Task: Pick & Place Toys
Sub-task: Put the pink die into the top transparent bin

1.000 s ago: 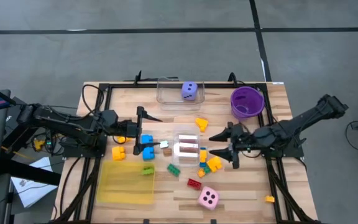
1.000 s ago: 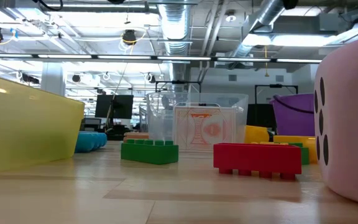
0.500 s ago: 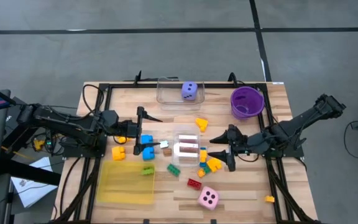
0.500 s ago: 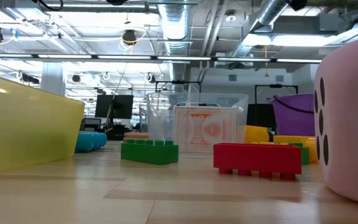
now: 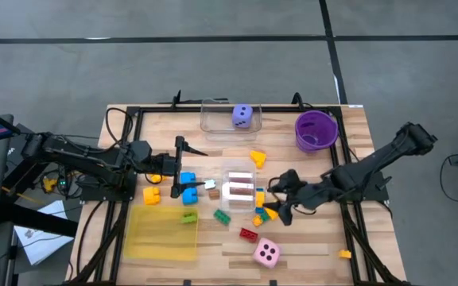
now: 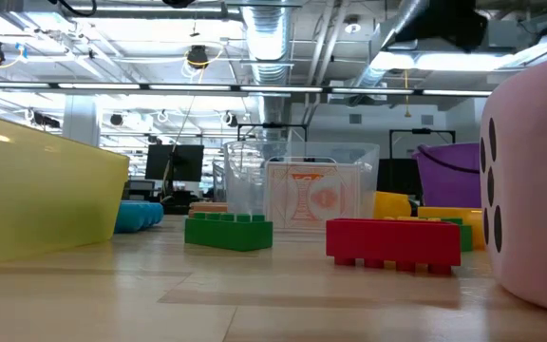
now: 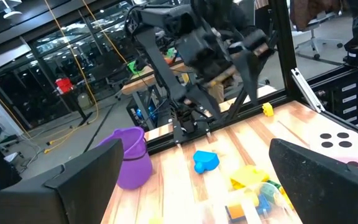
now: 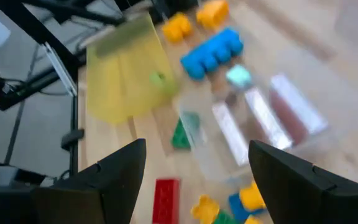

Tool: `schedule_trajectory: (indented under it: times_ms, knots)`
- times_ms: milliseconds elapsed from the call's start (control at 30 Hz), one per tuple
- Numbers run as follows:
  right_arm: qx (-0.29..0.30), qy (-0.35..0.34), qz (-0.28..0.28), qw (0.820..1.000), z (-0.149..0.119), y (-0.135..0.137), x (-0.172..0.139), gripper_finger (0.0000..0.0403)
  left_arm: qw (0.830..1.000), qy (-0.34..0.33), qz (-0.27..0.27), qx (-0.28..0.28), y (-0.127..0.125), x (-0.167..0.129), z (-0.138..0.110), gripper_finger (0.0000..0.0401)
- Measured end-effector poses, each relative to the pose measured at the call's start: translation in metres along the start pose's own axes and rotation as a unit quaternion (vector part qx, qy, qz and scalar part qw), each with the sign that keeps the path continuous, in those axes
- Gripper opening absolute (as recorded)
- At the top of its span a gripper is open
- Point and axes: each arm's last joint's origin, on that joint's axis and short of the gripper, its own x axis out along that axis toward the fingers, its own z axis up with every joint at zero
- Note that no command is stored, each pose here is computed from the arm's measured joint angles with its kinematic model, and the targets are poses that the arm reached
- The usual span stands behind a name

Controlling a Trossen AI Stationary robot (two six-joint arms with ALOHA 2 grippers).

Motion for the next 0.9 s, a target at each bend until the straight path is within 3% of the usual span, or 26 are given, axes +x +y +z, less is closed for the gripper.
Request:
schedule_trajectory:
  times_ms: [233, 467, 900]
  knots:
    - [0.042, 0.104, 0.03, 0.993, -0.015, 0.011, 0.026, 0.0277, 1.0, 0.0, 0.0, 0.0, 0.0, 0.0, 0.0, 0.04]
    - [0.046, 0.137, 0.075, 0.987, 0.002, 0.05, 0.032, 0.0277, 1.0, -0.001, -0.002, 0.0, 0.0, 0.0, 0.0, 0.04]
    - [0.066, 0.242, -0.056, 0.966, -0.008, 0.121, 0.053, 0.0277, 1.0, 0.011, -0.011, 0.002, -0.001, 0.0, -0.002, 0.04]
